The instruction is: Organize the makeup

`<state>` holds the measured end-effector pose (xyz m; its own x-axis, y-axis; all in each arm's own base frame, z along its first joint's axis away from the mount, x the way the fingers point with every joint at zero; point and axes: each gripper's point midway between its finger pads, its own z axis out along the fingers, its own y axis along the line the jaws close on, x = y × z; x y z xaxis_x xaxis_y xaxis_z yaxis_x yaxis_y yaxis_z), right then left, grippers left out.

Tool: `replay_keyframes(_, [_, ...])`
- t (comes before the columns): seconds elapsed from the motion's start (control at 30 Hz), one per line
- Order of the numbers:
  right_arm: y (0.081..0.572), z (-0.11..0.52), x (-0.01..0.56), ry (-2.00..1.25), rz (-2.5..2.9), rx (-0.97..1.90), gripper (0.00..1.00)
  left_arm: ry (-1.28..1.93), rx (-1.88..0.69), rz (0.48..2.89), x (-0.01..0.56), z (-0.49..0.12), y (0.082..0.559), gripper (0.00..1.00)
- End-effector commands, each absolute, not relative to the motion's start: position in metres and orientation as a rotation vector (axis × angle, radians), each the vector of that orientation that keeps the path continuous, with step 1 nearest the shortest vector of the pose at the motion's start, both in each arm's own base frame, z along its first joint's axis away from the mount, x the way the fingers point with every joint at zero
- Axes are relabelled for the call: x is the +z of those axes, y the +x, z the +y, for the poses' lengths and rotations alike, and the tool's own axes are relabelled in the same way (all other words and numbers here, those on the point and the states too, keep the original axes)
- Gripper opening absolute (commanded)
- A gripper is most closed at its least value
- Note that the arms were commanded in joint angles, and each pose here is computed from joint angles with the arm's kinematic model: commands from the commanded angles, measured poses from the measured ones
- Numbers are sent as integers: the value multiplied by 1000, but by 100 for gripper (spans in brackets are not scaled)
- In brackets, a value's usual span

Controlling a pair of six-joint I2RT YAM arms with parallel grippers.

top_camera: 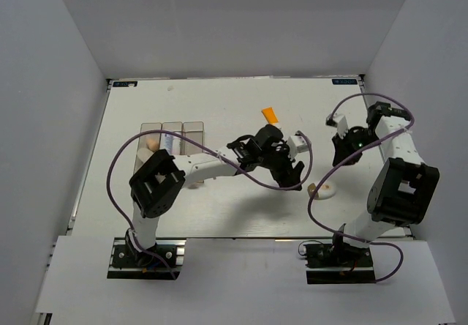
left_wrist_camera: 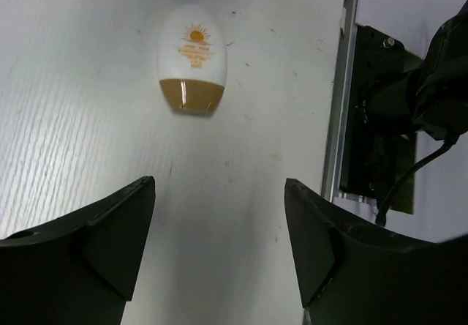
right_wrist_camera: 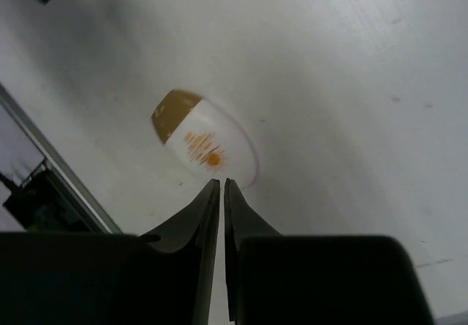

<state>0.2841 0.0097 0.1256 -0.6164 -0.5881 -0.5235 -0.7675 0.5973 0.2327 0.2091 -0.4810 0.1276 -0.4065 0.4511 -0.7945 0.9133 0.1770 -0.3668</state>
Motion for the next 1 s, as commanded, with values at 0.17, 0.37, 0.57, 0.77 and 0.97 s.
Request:
replay_keyframes(0.17, [221,1,88,-1605,2234,576,30,1471,-1094,1593,137,-514,199,82])
replay_keyframes(0.37, [241,-14,70,-1518,2342,478,39,1501,-1049,1580,117,-522,190,83])
replay_keyframes(0.57, [256,-19,56,-1390,2424,436,49,1486,-987,1595,104,-518,189,83])
replay_keyframes(0.77, [248,-8,59,-1553,2246,478,81,1458,-930,1648,90,-503,191,83])
replay_keyframes(0.97, [235,2,60,-1895,1892,426,89,1310,-858,1721,111,-467,197,83])
